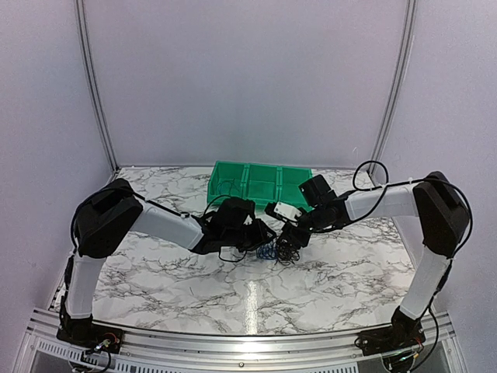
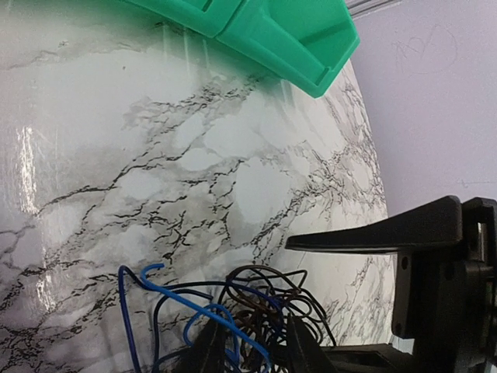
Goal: Untangle the cables
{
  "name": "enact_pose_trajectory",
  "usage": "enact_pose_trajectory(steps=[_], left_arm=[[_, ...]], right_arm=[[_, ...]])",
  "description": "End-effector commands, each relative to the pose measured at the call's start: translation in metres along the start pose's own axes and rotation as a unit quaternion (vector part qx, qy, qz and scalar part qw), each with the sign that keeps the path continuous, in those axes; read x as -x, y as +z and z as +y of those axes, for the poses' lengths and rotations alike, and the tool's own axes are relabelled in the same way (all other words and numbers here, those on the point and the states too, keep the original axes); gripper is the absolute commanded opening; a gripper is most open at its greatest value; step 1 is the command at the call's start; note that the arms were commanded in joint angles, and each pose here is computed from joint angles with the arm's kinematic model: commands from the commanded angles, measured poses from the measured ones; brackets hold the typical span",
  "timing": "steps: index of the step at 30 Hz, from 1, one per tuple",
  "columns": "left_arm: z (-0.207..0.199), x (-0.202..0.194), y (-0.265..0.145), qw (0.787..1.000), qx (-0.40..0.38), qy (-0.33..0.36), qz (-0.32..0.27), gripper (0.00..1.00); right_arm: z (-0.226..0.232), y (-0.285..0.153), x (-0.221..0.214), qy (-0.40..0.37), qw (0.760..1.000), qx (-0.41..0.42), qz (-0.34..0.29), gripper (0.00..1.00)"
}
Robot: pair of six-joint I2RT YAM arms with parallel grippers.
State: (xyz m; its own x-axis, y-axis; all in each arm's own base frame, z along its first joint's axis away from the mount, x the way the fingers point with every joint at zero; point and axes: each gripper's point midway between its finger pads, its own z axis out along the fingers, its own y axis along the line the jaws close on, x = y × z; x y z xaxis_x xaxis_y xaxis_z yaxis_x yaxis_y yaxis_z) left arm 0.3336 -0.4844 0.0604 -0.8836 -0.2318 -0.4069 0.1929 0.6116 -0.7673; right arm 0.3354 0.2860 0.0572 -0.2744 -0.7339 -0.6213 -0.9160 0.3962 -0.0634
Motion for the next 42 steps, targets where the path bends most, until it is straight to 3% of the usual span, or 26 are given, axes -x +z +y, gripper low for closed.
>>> enact_pose_trajectory(steps=[1,9,19,26,29,34,42], left_arm=[[0.004,0.007,0.009,1.0,0.008,-0.02,-0.005,0.27],[-0.01,0.011,0.008,1.0,-0.006,-0.01,-0.008,0.0],[-0.046,0.014,-0.028,0.999,-0.043,0.017,-0.011,0.0],[-0.047,0.016,-0.058,0.999,-0.04,0.014,-0.027,0.0],[-0.048,0.022,-0.076,0.998,-0.038,0.022,-0.045,0.0],[-0.041,0.037,-0.117,0.994,-0.018,0.042,-0.097,0.0],[-0.078,0.071,-0.184,0.98,-0.013,0.12,-0.156,0.0]], right_arm=[[-0.007,-0.016,0.011,-0.007,1.0,-0.019,-0.017,0.56],[-0.005,-0.017,0.007,-0.005,1.0,-0.008,-0.018,0.56],[0.011,0.004,-0.008,0.012,0.999,0.046,-0.001,0.59],[0.016,0.021,-0.022,0.047,0.995,0.088,0.016,0.32],[0.015,0.027,-0.029,0.052,0.994,0.088,0.028,0.27],[0.012,0.031,-0.036,0.059,0.994,0.085,0.04,0.24],[0.007,0.034,-0.04,0.061,0.994,0.077,0.049,0.24]])
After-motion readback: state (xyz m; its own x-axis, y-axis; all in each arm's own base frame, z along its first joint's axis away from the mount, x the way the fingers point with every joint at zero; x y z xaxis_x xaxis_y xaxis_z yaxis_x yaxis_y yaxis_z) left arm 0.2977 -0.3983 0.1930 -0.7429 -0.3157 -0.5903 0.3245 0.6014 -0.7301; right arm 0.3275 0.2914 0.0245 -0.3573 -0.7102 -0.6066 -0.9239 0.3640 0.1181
